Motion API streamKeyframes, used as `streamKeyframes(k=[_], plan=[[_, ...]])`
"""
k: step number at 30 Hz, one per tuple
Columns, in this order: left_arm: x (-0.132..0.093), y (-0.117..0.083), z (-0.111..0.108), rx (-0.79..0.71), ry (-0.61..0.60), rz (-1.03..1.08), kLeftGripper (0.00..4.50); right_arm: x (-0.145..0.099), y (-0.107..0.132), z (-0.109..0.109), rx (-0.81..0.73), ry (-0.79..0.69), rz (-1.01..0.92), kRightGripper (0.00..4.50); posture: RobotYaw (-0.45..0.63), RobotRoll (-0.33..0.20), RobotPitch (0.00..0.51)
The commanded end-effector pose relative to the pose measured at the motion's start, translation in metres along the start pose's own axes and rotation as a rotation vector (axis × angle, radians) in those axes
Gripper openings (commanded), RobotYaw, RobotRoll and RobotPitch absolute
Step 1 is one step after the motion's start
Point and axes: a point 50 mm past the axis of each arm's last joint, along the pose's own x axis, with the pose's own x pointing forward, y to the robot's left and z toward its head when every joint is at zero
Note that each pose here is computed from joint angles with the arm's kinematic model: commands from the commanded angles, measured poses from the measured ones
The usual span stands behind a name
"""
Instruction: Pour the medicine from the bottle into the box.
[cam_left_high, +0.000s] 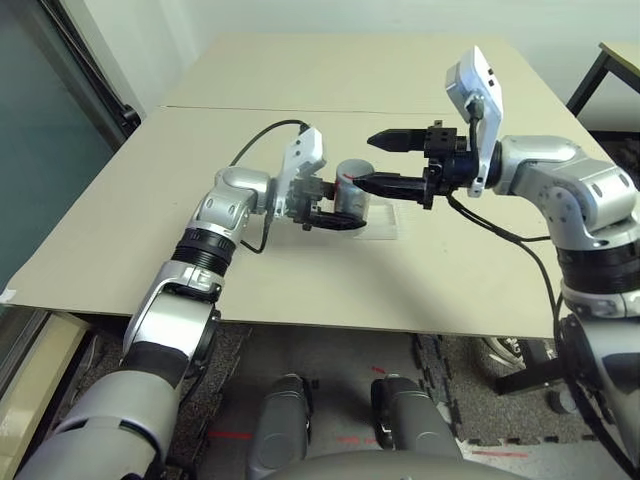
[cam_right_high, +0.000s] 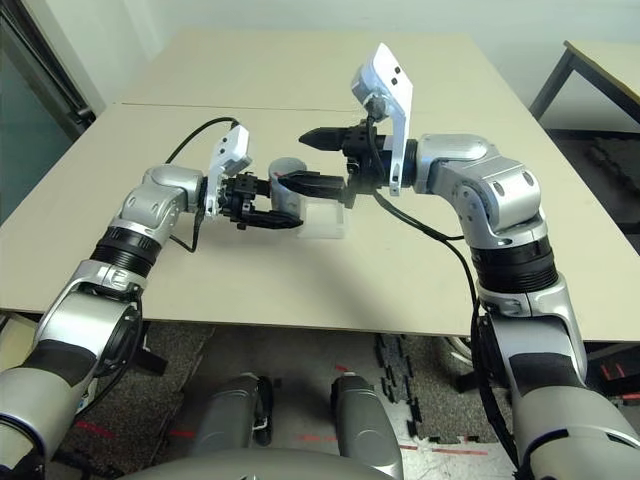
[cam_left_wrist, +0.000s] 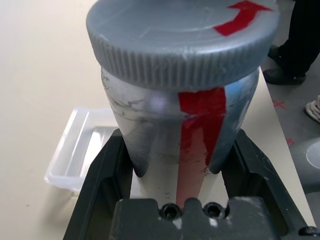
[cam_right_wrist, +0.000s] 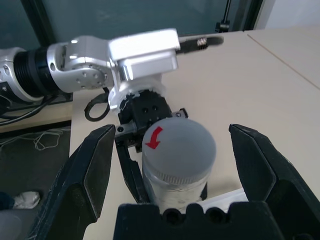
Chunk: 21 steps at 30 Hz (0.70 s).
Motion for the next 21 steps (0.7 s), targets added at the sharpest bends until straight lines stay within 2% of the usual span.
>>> streamKeyframes(k=[1,14,18,21], plan=[[0.004,0.0,0.004,0.016,0.006,-0.018,2.68,0.005,0.0,0.001,-0.024,0.003,0.007,4.5,-0.02,0.0,0.051],[0.006,-0.002,0.012,0.031,-0.02,-0.022,2.68,0.01,-0.003,-0.008,-0.02,-0.006,-0.014,4.5,-0.01,0.0,0.057],[0.006,-0.002,0.014,0.035,-0.026,-0.023,2.68,0.01,-0.001,-0.009,-0.01,-0.02,-0.004,3.61,-0.01,0.0,0.059],[0.004,-0.002,0.014,0.034,-0.031,-0.013,2.68,0.008,0.0,-0.009,-0.007,-0.036,0.001,2.58,0.0,0.0,0.061]])
